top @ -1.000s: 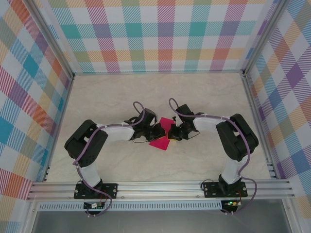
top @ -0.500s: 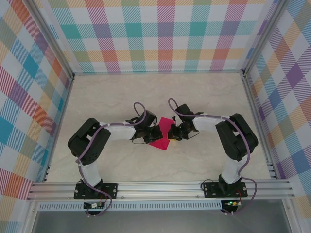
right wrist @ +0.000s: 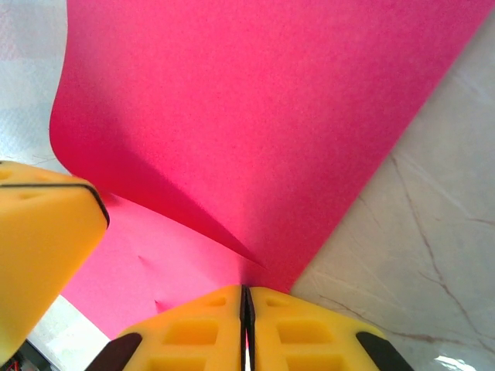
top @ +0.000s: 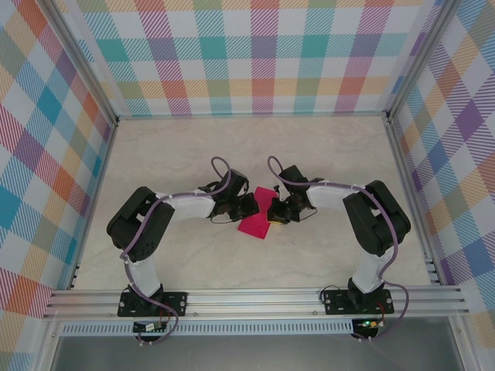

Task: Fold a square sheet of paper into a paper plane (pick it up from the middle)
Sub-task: Fold the triangle a second time at the center of the table.

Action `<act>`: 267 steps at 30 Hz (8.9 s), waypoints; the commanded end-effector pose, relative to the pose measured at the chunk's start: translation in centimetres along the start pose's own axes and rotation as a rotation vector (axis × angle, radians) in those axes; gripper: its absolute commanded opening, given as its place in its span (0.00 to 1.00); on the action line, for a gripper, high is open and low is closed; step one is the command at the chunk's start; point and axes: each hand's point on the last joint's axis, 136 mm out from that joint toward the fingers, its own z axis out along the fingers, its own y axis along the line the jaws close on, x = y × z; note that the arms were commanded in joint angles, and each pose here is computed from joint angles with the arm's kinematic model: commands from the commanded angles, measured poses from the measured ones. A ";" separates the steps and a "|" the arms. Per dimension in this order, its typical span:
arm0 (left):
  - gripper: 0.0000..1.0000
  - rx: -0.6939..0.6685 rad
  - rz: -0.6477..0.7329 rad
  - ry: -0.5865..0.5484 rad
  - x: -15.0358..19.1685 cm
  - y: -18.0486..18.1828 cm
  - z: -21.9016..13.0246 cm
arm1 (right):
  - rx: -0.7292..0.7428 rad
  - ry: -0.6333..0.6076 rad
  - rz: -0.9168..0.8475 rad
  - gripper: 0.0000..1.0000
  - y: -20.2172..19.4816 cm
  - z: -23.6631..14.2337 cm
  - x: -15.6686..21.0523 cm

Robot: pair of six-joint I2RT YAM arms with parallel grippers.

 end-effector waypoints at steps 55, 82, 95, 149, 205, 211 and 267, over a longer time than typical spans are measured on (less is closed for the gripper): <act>0.06 -0.104 -0.048 0.091 2.3 4.7 0.9 | 0.015 0.014 -0.023 0.11 0.6 -0.9 -0.1; 0.06 -0.149 -0.074 0.099 2.7 5.7 1.0 | -0.005 0.083 -0.087 0.10 3.7 1.5 4.0; 0.05 -0.163 -0.081 0.097 2.7 6.1 1.0 | 0.010 0.126 -0.084 0.11 2.6 1.9 5.3; 0.05 -0.195 -0.114 0.097 3.0 7.0 1.1 | -0.012 0.216 -0.166 0.11 2.1 1.8 8.1; 0.05 -0.172 -0.126 0.092 2.9 6.5 1.3 | -0.028 0.003 -0.186 0.11 4.1 -1.4 6.0; 0.05 -0.157 -0.119 0.098 3.0 6.0 1.3 | -0.038 -0.071 -0.133 0.11 4.8 -0.5 3.7; 0.06 0.022 -0.075 0.002 -1.4 3.6 0.7 | 0.243 0.160 -0.083 0.08 -4.5 3.4 9.0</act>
